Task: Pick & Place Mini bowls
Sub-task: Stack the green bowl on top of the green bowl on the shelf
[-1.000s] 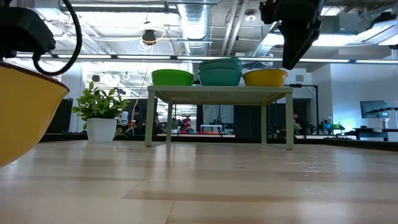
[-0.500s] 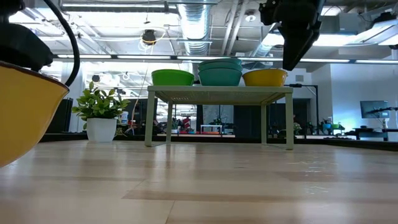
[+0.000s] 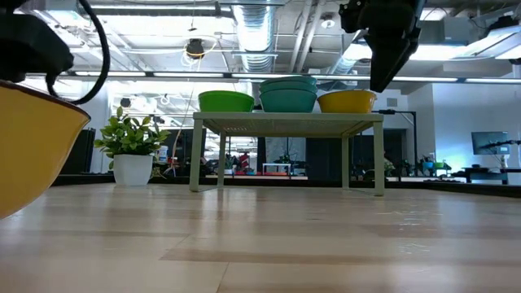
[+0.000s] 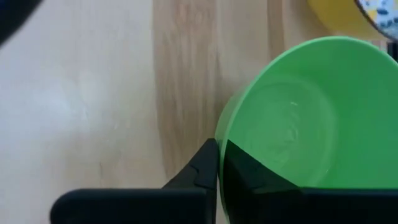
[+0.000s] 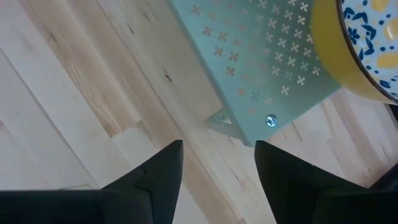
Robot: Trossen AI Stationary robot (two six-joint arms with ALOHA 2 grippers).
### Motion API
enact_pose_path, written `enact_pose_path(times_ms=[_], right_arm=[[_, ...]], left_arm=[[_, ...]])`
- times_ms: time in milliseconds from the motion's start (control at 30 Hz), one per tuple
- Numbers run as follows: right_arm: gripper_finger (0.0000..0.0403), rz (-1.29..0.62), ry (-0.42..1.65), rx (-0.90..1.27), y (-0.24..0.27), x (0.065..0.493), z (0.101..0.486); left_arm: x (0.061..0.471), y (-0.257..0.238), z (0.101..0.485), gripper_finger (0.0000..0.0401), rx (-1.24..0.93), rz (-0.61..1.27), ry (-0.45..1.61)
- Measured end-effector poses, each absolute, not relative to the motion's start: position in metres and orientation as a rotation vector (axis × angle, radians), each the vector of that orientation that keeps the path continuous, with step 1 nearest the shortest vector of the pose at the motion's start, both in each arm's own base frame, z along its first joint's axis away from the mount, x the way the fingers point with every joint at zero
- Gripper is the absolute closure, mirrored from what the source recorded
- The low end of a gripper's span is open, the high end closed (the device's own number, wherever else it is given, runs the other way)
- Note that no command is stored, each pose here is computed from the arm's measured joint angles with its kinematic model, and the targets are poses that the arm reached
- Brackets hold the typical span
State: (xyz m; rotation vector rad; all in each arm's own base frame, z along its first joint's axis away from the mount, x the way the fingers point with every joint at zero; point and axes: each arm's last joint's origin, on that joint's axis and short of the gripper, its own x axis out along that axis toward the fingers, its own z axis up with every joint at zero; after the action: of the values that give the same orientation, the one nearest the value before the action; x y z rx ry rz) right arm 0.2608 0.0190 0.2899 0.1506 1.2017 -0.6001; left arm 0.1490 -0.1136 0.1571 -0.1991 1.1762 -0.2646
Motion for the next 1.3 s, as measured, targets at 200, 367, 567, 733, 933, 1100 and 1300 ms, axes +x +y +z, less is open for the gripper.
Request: enact_pose_path(times_ms=[200, 367, 567, 733, 933, 1100, 1300], right_arm=[[0.021, -0.601, 1.202, 0.15, 0.019, 0.261, 0.29], [0.0211, -0.6, 1.202, 0.15, 0.019, 0.261, 0.29], [0.0209, -0.6, 1.201, 0.15, 0.019, 0.261, 0.29], [0.0214, -0.6, 1.201, 0.15, 0.019, 0.261, 0.29], [0.0216, -0.601, 1.2, 0.149, 0.019, 0.261, 0.29], [0.0216, -0.601, 1.195, 0.15, 0.019, 0.261, 0.29], [0.022, -0.6, 1.193, 0.151, 0.019, 0.262, 0.29]], left_arm=[[0.153, -0.105, 0.17, 0.0388, -0.197, -0.167, 1.055], [0.163, -0.091, 0.192, 0.0393, -0.266, -0.091, 0.932], [0.172, -0.07, 0.213, 0.0389, -0.308, -0.004, 0.822], [0.182, -0.053, 0.228, 0.0391, -0.316, 0.114, 0.742], [0.192, -0.033, 0.249, 0.0389, -0.258, 0.213, 0.654], [0.198, -0.015, 0.273, 0.0391, -0.199, 0.409, 0.538], [0.201, 0.009, 0.292, 0.0391, -0.177, 0.549, 0.458]])
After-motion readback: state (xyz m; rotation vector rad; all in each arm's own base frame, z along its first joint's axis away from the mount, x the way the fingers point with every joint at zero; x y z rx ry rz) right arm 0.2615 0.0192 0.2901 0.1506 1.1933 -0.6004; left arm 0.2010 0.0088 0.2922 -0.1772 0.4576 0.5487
